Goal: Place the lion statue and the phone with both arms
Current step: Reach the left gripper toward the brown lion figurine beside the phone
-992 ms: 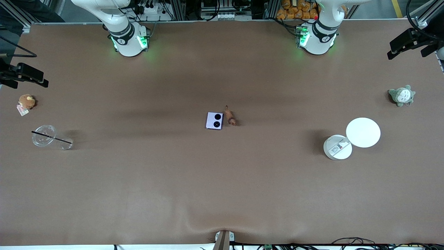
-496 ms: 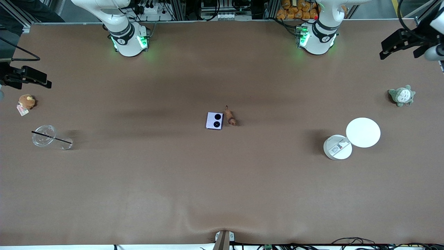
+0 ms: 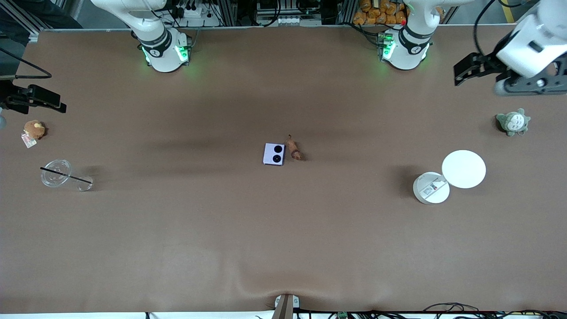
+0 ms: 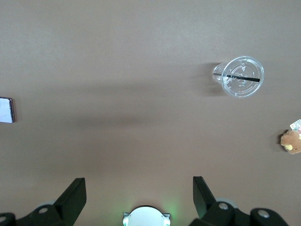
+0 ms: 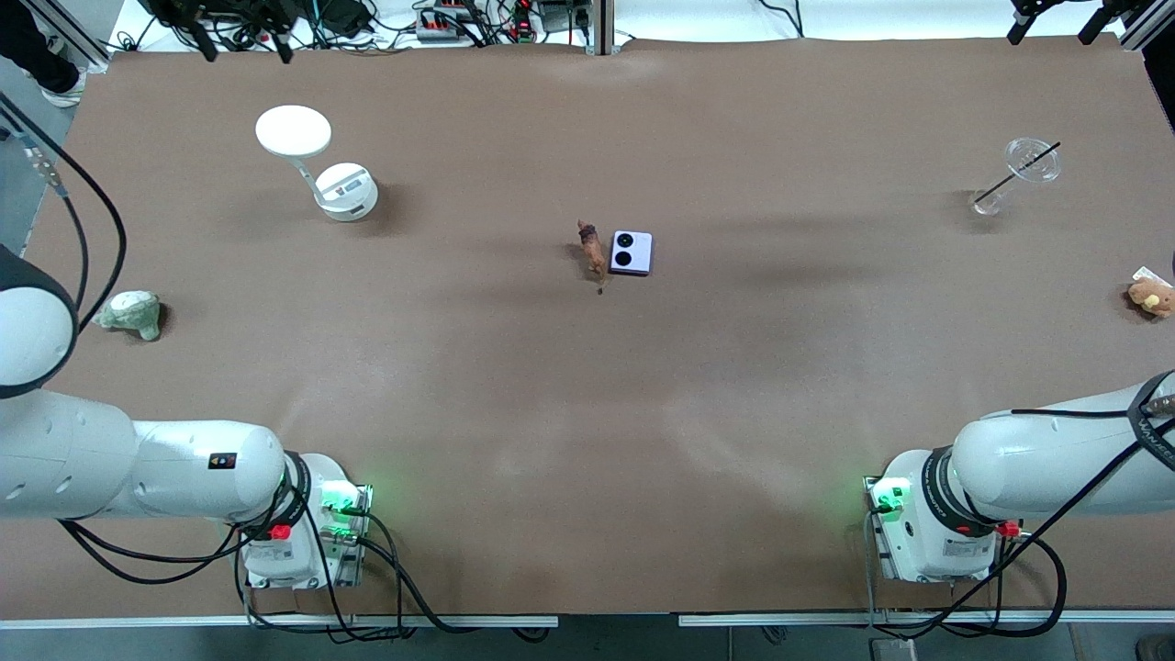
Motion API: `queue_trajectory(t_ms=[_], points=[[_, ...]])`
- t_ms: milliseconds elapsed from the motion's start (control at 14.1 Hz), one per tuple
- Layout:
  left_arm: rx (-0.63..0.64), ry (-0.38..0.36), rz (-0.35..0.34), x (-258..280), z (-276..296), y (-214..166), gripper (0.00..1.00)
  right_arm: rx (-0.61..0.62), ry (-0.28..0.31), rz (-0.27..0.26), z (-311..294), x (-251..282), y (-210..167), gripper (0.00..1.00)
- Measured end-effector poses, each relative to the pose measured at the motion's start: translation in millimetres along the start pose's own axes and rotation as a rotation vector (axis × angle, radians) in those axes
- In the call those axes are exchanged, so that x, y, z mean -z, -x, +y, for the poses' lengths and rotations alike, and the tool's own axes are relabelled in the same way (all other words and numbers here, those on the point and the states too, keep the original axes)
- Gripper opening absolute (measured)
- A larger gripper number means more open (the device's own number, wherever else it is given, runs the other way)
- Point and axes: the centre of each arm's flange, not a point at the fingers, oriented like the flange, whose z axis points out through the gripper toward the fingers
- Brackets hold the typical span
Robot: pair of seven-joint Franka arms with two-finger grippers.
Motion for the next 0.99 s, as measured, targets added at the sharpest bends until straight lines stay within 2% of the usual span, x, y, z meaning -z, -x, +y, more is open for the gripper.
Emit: queue_trajectory(t_ms=[567,992], points=[[0.029,0.009,0.018,-34,83,-24,1.0,0.001,0.0,-0.003,0,-2,-1,1.0],[0.138,0.05,0.042,-89,192,-41,1.0,0.005,-0.002,-0.001,-3,-6,-5,1.0]])
